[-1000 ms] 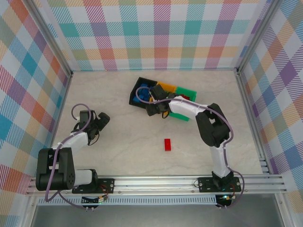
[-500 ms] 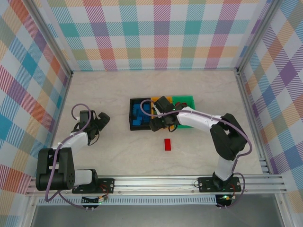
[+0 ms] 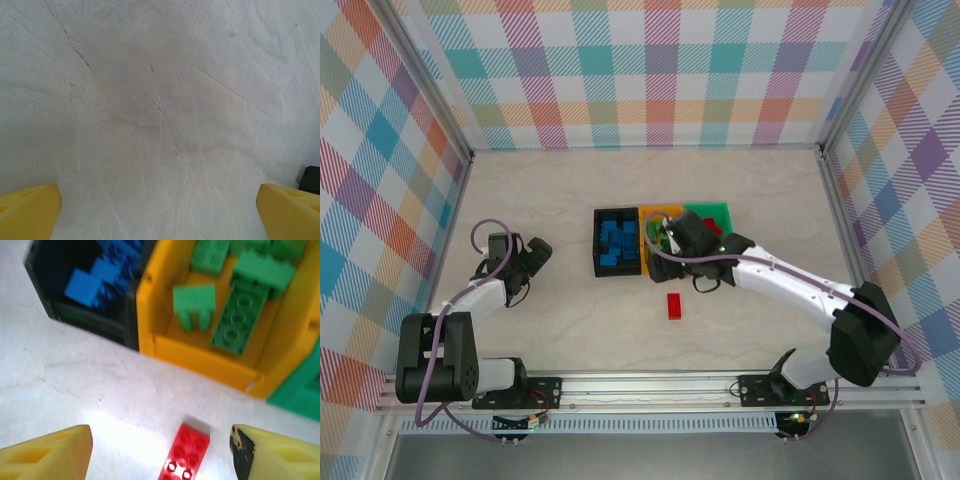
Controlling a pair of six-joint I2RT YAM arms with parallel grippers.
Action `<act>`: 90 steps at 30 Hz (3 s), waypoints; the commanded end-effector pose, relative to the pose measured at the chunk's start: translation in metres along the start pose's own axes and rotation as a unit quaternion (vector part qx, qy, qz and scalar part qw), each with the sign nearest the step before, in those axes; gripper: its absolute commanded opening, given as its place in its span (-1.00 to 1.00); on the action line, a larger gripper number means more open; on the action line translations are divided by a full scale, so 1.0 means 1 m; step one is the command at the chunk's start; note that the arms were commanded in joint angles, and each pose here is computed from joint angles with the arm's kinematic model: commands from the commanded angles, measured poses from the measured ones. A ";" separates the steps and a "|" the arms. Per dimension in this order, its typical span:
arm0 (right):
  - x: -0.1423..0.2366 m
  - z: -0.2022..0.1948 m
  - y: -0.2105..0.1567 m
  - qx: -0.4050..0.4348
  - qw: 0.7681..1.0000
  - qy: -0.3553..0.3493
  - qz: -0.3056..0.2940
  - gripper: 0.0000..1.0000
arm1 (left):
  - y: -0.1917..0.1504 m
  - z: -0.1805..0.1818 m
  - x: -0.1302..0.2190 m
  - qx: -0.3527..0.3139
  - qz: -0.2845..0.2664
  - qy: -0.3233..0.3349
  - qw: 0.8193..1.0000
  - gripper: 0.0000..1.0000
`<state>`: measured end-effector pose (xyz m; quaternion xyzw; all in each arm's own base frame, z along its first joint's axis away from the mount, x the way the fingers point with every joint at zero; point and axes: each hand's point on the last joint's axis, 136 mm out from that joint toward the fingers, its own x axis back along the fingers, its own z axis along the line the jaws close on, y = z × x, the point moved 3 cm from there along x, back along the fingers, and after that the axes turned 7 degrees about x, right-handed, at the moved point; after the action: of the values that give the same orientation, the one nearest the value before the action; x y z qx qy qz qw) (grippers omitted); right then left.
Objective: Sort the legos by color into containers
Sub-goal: Pick up the lego from the bottom-center of the table, then place the lego in the container.
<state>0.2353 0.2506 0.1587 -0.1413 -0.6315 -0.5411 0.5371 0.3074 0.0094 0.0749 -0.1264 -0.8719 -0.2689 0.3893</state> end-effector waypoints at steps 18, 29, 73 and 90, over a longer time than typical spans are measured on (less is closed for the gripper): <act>-0.073 0.007 -0.077 -0.007 0.989 -0.102 0.108 0.42 | 0.009 -0.009 0.001 -0.008 -0.007 -0.014 1.000 0.99; -0.082 0.015 -0.086 -0.006 0.990 -0.074 0.116 -0.43 | 0.009 -0.010 0.002 -0.008 -0.006 -0.015 1.000 0.99; -0.008 -0.142 0.056 -0.118 0.987 -0.110 -0.023 0.40 | 0.010 -0.013 0.006 -0.016 -0.016 -0.022 1.000 0.99; 0.095 -0.150 0.032 -0.089 0.956 -0.207 -0.189 0.62 | 0.006 -0.031 0.016 -0.043 -0.026 -0.068 0.996 0.99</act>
<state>0.3034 0.1167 0.2224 -0.1674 -0.6627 -0.6557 0.3207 0.3134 0.0029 0.0913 -0.1341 -0.8806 -0.2870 0.3523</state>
